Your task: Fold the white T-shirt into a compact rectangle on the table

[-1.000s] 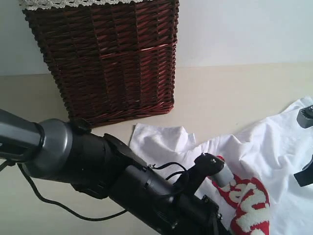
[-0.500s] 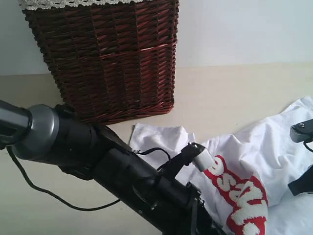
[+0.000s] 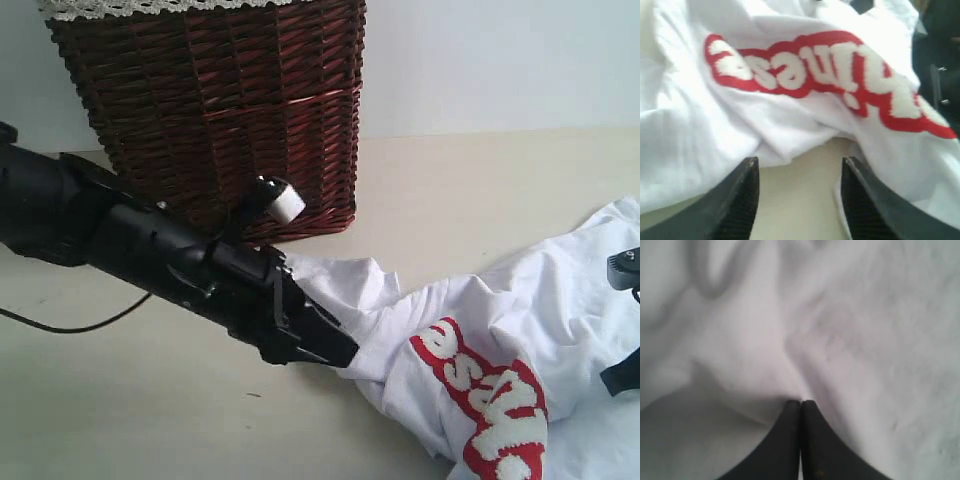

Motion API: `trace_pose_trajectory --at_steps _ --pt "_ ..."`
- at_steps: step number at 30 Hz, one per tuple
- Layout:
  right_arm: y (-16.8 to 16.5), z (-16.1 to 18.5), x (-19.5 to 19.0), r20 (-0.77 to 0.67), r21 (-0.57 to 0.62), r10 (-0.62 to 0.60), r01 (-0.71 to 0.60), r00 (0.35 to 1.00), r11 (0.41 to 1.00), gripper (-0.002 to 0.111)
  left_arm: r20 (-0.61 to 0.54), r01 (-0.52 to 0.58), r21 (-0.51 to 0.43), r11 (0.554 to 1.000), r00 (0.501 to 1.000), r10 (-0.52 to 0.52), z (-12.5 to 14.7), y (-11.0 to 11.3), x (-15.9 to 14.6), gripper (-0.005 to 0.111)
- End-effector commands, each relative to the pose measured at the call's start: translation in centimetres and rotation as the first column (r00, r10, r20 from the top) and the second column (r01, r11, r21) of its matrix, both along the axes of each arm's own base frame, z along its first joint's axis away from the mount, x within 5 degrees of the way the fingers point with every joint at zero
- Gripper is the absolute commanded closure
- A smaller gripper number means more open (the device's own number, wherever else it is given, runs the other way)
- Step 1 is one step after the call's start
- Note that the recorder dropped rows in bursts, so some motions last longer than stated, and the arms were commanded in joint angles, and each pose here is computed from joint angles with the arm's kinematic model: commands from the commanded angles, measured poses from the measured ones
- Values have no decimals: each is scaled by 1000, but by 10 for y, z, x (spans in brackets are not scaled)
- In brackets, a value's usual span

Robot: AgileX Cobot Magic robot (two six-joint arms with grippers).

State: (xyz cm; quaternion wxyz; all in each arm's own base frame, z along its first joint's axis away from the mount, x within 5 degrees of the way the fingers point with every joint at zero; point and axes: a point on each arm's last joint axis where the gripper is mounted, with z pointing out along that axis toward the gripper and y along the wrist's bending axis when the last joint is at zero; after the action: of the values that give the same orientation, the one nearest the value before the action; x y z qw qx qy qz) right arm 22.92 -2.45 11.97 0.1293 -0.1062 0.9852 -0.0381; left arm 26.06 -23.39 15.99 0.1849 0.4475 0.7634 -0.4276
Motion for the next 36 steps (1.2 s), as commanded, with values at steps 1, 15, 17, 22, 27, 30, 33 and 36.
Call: trace_pose_trajectory --at_steps 1,15,17,22,27,30,33,36 --pt "-1 2 6 47 0 -11 11 999 1000 108 162 150 106 983 973 -166 5 2 8 57" --pt "0 2 4 32 0 -12 12 999 1000 108 268 213 180 960 929 -256 -44 -33 70 57" --pt "0 2 4 30 0 -12 12 999 1000 108 301 207 197 958 917 -260 -51 -35 77 58" --pt "0 2 4 30 0 -12 12 999 1000 108 351 158 233 960 906 -235 -64 -38 91 85" --pt "0 2 3 20 0 -13 13 1000 1000 108 394 114 252 961 895 -210 -72 -41 104 106" --pt "0 1 2 1 -1 -10 10 1000 1000 108 431 62 271 961 884 -179 -77 -42 114 107" --pt "-1 1 0 -16 -13 8 -8 1000 1000 108 471 19 285 958 868 -157 -78 -41 122 107" --pt "-3 1 -1 -30 -32 -2 1 1000 999 108 506 0 305 952 847 -162 -79 -41 127 107"
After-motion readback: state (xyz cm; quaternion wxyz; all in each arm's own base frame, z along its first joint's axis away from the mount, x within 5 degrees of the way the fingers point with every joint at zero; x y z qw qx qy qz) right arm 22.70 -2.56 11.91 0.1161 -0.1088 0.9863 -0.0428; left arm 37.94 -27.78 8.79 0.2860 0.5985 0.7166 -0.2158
